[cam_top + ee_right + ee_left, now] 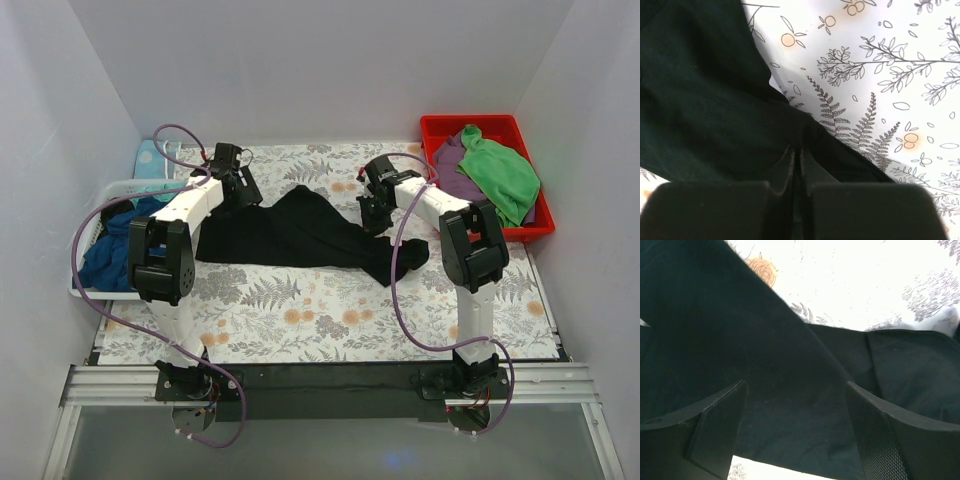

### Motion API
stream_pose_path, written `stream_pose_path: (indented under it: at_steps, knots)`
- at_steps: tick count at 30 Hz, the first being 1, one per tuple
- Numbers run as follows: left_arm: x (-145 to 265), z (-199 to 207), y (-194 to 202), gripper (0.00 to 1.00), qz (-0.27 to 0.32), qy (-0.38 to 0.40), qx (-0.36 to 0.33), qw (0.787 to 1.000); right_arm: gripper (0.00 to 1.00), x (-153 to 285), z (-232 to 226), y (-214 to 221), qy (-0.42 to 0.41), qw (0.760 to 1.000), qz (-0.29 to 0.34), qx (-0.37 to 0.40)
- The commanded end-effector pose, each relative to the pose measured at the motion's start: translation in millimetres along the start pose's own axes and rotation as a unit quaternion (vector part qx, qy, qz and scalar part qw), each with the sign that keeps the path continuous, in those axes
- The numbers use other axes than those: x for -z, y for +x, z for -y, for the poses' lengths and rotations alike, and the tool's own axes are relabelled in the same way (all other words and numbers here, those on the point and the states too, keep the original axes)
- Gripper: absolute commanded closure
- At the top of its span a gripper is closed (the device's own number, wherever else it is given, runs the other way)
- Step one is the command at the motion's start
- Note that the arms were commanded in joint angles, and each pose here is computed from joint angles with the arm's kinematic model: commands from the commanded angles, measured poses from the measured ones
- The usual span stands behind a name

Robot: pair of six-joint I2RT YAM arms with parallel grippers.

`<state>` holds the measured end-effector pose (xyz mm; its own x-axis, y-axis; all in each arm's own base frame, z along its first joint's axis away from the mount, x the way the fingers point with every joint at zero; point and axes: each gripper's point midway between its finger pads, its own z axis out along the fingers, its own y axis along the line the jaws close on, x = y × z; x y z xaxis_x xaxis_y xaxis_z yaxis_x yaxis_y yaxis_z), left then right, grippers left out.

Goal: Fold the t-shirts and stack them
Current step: Flatten out the tshirt

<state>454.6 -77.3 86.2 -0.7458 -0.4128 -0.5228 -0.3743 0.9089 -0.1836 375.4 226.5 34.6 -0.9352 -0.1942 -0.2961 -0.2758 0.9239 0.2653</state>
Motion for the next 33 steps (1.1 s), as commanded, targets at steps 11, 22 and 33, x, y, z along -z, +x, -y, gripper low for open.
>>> stream_pose_path:
  at_steps: [11,22,33]
  knots:
    - [5.5,-6.5,-5.6,0.24,0.012,-0.002,0.011,1.000,0.99,123.1,58.5,-59.7,0.169,0.969,0.166,-0.063]
    - [-19.2,2.4,6.9,0.26,-0.018,0.010,0.032,0.999,0.99,141.5,101.1,-65.8,0.134,0.964,0.177,-0.147]
    - [-26.9,78.4,-36.6,0.26,-0.027,0.130,0.075,0.988,0.99,97.4,97.2,-32.7,0.109,0.975,0.107,-0.164]
